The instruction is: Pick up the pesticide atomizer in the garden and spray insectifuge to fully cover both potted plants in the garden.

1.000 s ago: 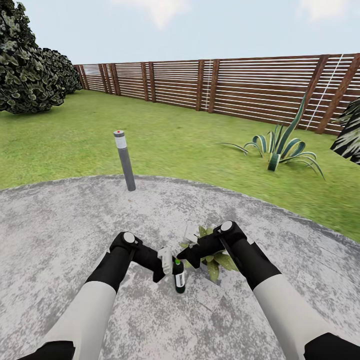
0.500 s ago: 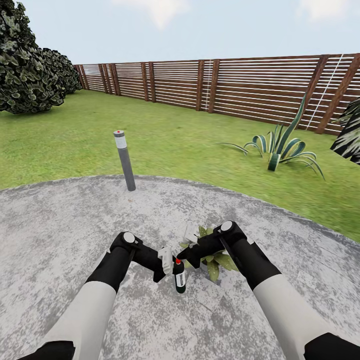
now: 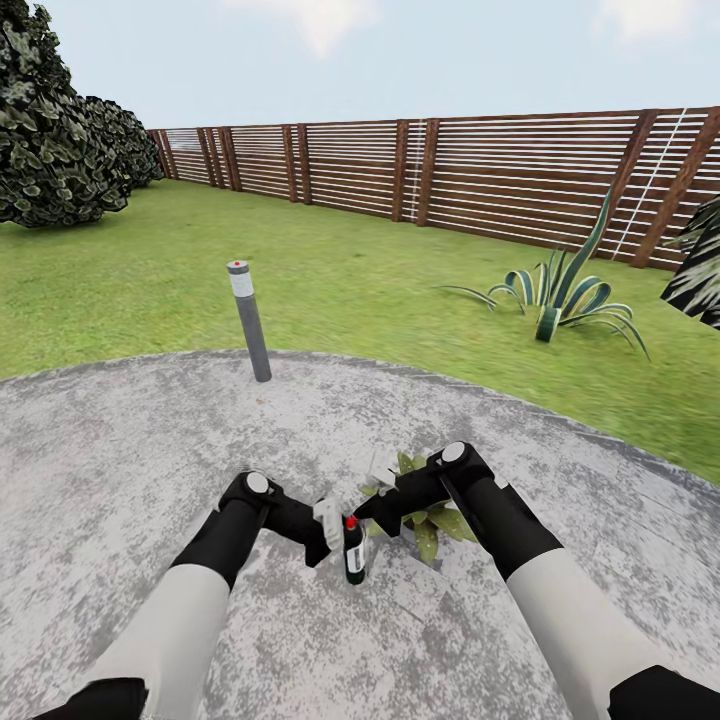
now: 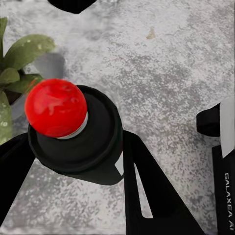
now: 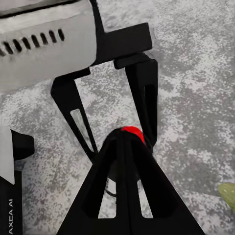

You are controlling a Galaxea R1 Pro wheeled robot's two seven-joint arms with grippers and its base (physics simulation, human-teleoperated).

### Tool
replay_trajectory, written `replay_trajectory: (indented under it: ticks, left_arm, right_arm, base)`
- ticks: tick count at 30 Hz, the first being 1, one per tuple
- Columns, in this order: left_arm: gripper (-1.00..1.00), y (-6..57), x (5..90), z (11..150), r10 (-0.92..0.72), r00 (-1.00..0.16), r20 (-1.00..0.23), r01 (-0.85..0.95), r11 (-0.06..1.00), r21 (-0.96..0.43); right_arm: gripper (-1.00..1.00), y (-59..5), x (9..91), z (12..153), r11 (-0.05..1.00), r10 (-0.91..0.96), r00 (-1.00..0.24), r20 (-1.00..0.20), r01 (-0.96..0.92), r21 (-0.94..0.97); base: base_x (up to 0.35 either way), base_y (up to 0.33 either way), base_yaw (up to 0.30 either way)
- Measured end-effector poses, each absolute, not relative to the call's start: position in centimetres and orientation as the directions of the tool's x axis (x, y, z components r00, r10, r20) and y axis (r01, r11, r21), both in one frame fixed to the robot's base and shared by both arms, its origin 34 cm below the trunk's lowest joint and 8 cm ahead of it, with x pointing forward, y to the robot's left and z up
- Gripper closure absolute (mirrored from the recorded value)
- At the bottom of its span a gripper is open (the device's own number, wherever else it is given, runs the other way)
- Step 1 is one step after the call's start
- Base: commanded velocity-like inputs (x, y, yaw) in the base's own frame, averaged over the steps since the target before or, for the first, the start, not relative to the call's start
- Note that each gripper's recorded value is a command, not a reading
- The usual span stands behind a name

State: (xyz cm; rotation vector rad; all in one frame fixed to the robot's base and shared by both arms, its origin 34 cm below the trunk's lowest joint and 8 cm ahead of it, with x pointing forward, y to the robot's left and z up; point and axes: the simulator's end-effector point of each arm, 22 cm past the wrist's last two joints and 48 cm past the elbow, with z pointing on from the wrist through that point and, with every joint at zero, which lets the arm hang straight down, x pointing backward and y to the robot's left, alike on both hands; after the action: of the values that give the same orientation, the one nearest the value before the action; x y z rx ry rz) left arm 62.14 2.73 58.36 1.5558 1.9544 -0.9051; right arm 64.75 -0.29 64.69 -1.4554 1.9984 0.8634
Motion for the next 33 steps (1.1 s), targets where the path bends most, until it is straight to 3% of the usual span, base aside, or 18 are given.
replay_trajectory:
  ticks: [18,23,24,29,33]
  left_arm:
    - [1.0,15.0,63.4,54.6,0.734,-0.33,-0.594,0.943,0.278,-0.18]
    - [1.0,21.6,64.3,54.5,0.701,-0.422,-0.575,0.9,0.4,-0.172]
    - [1.0,22.4,64.5,54.7,0.688,-0.437,-0.58,0.89,0.421,-0.172]
    - [1.0,24.8,65.5,55.3,0.599,-0.509,-0.618,0.835,0.52,-0.183]
    - [1.0,25.9,66.0,55.6,0.538,-0.545,-0.643,0.796,0.573,-0.195]
  right_arm:
    - [1.0,-0.9,65.0,64.4,0.235,-0.627,-0.3,-0.719,-0.953,0.192]
    - [1.0,-2.5,62.9,59.5,0.281,-0.646,-0.417,-0.639,-0.909,0.308]
    - [-1.0,-3.1,62.4,58.2,0.299,-0.65,-0.447,-0.614,-0.894,0.334]
    - [-1.0,-11.0,63.2,50.6,0.536,-0.648,-0.607,-0.46,-0.792,0.291]
    - [-1.0,-17.7,65.9,47.1,0.771,-0.493,-0.76,-0.424,-0.608,0.192]
  base:
    - [0.0,0.0,0.0]
    - [0.0,0.0,0.0]
    - [0.0,0.0,0.0]
    - [0.0,0.0,0.0]
    - [0.0,0.0,0.0]
